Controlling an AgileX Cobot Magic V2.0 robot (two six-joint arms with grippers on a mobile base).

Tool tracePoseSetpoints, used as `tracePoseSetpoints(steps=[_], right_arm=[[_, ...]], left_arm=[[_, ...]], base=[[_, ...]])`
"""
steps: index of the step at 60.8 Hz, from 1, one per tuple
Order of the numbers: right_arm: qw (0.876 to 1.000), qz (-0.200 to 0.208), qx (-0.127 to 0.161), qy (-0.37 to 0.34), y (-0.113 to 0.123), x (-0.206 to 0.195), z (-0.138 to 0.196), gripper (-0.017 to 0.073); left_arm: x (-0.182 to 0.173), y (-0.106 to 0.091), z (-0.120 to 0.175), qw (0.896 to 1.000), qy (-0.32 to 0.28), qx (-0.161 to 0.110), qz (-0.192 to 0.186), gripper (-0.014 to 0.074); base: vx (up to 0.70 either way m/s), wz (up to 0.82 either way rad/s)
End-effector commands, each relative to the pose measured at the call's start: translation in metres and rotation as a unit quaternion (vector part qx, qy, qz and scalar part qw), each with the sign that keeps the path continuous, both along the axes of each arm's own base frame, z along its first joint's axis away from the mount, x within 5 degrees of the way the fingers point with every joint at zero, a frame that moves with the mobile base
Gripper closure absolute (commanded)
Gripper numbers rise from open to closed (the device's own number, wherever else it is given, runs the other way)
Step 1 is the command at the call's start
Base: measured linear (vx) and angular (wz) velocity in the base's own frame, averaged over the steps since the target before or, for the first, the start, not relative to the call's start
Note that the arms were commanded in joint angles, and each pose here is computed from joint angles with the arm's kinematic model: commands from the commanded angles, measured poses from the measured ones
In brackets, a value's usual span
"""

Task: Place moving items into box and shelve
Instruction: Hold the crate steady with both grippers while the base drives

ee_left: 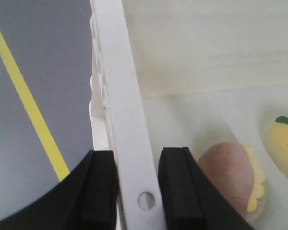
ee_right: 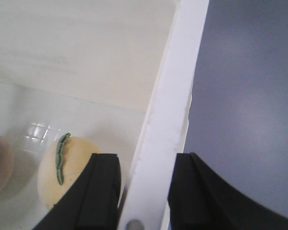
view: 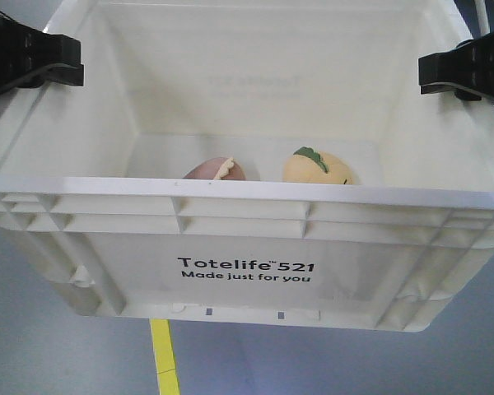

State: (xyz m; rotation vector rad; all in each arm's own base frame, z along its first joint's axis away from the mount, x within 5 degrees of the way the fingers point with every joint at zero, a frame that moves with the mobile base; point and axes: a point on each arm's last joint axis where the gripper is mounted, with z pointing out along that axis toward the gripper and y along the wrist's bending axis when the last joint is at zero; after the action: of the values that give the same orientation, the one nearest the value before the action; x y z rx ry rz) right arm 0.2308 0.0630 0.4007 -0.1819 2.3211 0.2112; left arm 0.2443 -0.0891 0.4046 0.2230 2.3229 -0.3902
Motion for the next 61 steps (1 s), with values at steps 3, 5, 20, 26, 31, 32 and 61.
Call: tracePoseSetpoints(steps=[3,5,20,26,31,32,61], right_arm=[[0.995,-0.008,0.004,-0.095,-0.0048,-0.0013,0.0285,0.0564],[0.995,-0.008,0.004,-0.095,-0.0048,-0.0013,0.0285,0.0564],[0.996,-0.008,0.004,-0.094,-0.0048,-0.0013,0.0284,0.0564],[0.996,-0.008,0.004,-0.094,-0.0048,-0.0013,0.0284,0.0564],[0.996,-0.008,0.004,-0.094,-0.0048,-0.0013,0.0284,0.0564],[0.996,-0.008,0.004,-0.094,-0.0048,-0.0013,0.0284,0.0564],[0.996,-0.008,0.004,-0.094,-0.0048,-0.0013,0.0284,0.0564]], left_arm=[[-0.0086,0.0011,0.0371,0.994,-0.104,-0.04,0.0,0.06],[-0.0086,0.0011,0.0371,0.994,-0.104,-0.04,0.0,0.06],[-0.0086,0.0011,0.0371,0.994,-0.104,-0.04,0.0,0.06],[-0.0086,0.0011,0.0371,0.994,-0.104,-0.04,0.0,0.06],[-0.0086,0.0011,0.0371,0.994,-0.104,-0.04,0.0,0.06],[-0.0086,0.0011,0.0371,0.994,-0.104,-0.04,0.0,0.06],[-0.0086,0.0011,0.0371,0.994,-0.104,-0.04,0.0,0.06]], base=[[-0.02,0.3],[0.0,0.27],[0.05,0.21],[0.11,0.21],[0.14,0.26],[0.16,0.28],[0.24,0.24]])
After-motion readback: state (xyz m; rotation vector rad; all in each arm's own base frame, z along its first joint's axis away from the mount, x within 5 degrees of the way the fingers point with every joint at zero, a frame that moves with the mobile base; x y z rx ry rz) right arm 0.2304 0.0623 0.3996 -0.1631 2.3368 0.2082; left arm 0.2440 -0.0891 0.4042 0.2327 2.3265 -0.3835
